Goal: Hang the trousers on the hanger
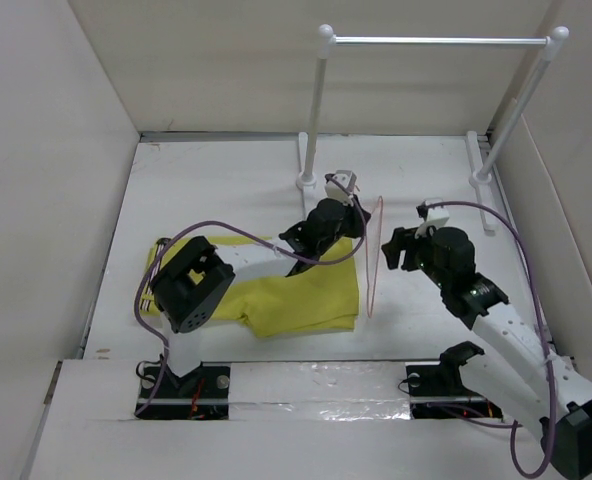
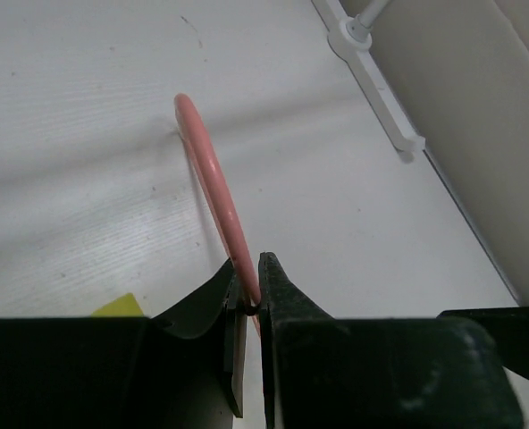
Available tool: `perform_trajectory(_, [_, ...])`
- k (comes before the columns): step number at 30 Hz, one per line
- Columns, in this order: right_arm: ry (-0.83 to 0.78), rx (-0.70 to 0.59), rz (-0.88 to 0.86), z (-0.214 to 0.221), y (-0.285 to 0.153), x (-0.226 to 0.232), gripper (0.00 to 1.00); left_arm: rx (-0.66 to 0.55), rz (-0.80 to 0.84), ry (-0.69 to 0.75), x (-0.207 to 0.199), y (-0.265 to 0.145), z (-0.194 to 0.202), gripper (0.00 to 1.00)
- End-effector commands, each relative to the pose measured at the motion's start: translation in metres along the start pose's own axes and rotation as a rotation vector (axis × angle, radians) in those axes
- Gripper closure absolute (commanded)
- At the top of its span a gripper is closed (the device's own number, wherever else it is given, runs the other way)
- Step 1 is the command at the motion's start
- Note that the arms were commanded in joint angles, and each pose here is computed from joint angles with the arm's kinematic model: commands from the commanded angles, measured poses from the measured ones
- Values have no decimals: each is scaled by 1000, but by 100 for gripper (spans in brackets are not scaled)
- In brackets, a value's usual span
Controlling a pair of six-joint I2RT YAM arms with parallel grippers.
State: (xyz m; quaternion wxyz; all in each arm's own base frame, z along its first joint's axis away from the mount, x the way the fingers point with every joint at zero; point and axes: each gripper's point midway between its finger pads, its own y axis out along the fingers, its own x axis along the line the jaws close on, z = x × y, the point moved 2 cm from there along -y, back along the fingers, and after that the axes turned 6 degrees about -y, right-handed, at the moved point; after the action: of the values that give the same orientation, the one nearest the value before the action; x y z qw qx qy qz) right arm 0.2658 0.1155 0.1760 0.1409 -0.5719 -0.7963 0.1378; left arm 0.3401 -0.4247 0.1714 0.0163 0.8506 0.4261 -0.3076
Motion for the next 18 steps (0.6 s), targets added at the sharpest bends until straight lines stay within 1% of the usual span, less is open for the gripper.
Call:
perform_trajectory(1, [-7, 0, -40, -4, -16, 7, 28, -157, 142, -153, -41, -30, -44, 100])
perform_trajectory(2, [0, -24, -52, -7, -20, 8, 40, -162, 145, -191, -40, -34, -43, 100])
perform_trajectory(3, [1, -39, -77, -9, -22, 12, 51, -146, 142, -206, -35, -40, -29, 100])
perform_trajectory(4, [5, -57, -75, -13, -22, 11, 67, -175, 168, -233, -43, -48, -35, 100])
perform_trajectory(5, [5, -54, -78, -12, -21, 11, 90, -182, 167, -251, -41, -51, -34, 100])
perform_trajectory(6, [10, -49, -122, -12, -20, 17, 99, -166, 162, -272, -40, -56, -25, 100])
perform_trajectory(8, [8, -48, -182, -10, -11, 26, 100, -193, 165, -303, -45, -67, -24, 100])
perform_trajectory(9, [6, 1, -245, 1, -3, 36, 100, -219, 145, -322, -37, -73, -18, 100])
perform_trajectory(10, [11, 45, -256, 10, 6, 38, 100, -220, 147, -329, -39, -78, -12, 100])
perform_trajectory(11, [17, 42, -261, 9, 6, 39, 100, -223, 128, -332, -34, -78, -9, 100])
perform_trajectory(12, [29, 77, -282, 20, 12, 43, 100, -208, 108, -327, -28, -81, 2, 100])
perform_trajectory(13, [36, 40, -301, 14, 16, 46, 100, -215, 89, -338, -21, -82, 4, 100])
perform_trajectory(14, [52, 38, -330, 17, 17, 53, 100, -219, 77, -343, -15, -84, 8, 100])
perform_trajectory(15, [59, 35, -346, 20, 19, 55, 98, -214, 49, -338, -3, -88, 18, 100])
perform_trajectory(16, [62, 46, -357, 27, 23, 60, 96, -222, 49, -341, 0, -90, 23, 100])
perform_trajectory(17, [66, 61, -355, 31, 26, 60, 91, -217, 44, -340, 3, -90, 28, 100])
perform_trajectory(18, [72, 75, -364, 34, 27, 64, 89, -200, 27, -334, 11, -91, 37, 100])
